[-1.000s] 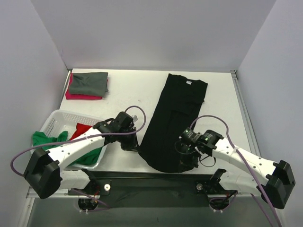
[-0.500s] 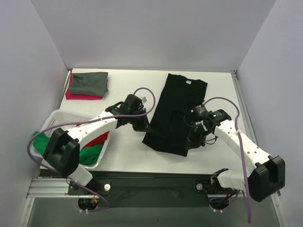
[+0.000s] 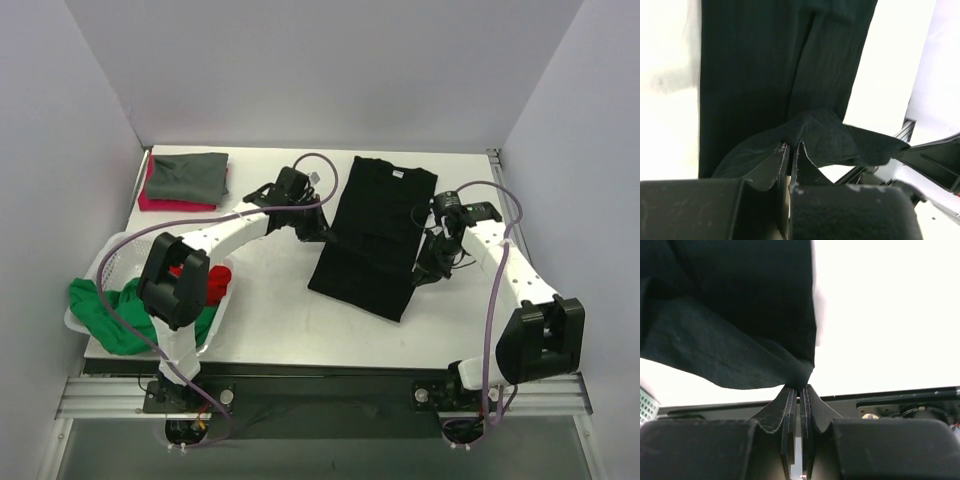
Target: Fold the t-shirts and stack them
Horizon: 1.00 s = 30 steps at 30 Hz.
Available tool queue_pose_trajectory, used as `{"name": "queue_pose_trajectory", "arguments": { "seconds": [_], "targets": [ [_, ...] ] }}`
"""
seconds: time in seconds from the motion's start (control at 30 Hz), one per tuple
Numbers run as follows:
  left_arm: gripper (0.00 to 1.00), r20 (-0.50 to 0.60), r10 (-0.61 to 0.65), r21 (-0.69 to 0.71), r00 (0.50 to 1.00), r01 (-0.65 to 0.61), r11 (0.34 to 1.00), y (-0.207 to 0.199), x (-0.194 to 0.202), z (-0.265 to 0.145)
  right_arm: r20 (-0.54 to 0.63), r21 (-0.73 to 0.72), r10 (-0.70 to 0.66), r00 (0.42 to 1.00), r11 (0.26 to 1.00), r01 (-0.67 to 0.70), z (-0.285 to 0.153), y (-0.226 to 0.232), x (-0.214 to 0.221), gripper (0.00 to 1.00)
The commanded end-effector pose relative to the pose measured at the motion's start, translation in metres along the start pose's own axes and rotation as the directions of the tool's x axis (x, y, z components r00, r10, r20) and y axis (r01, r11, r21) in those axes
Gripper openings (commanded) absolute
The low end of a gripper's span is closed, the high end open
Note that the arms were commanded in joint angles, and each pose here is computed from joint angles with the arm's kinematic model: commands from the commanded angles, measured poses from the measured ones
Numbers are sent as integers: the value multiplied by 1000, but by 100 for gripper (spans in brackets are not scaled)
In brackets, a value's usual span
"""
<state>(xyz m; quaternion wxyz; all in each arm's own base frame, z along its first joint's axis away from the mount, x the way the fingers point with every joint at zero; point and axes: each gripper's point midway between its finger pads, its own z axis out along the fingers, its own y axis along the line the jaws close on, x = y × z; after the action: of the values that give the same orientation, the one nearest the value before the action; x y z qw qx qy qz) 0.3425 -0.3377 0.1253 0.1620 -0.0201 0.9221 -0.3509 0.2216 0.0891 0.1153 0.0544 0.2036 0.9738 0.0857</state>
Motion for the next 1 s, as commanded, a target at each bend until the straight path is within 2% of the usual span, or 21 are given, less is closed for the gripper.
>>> {"name": "queue_pose_trajectory", "arguments": {
  "seconds": [0.0, 0.2, 0.4, 0.97],
  "targets": [
    [0, 56, 46, 94, 997, -51, 994, -29, -34, 1, 21, 44, -28, 999, 999, 27, -6, -12, -19, 0],
    [0, 85, 26, 105, 996, -35, 994, -27, -59, 8, 47, 47, -13, 999, 999, 11, -2, -13, -57, 0],
    [0, 107, 19, 119, 994, -32, 992, -30, -81, 15, 25, 70, -18, 1000, 997, 16, 11, -14, -84, 0],
    [0, 91, 40, 75, 995, -47, 996, -4, -103, 59, -40, 97, -21, 999, 995, 25, 57, -10, -137, 0]
  ]
}}
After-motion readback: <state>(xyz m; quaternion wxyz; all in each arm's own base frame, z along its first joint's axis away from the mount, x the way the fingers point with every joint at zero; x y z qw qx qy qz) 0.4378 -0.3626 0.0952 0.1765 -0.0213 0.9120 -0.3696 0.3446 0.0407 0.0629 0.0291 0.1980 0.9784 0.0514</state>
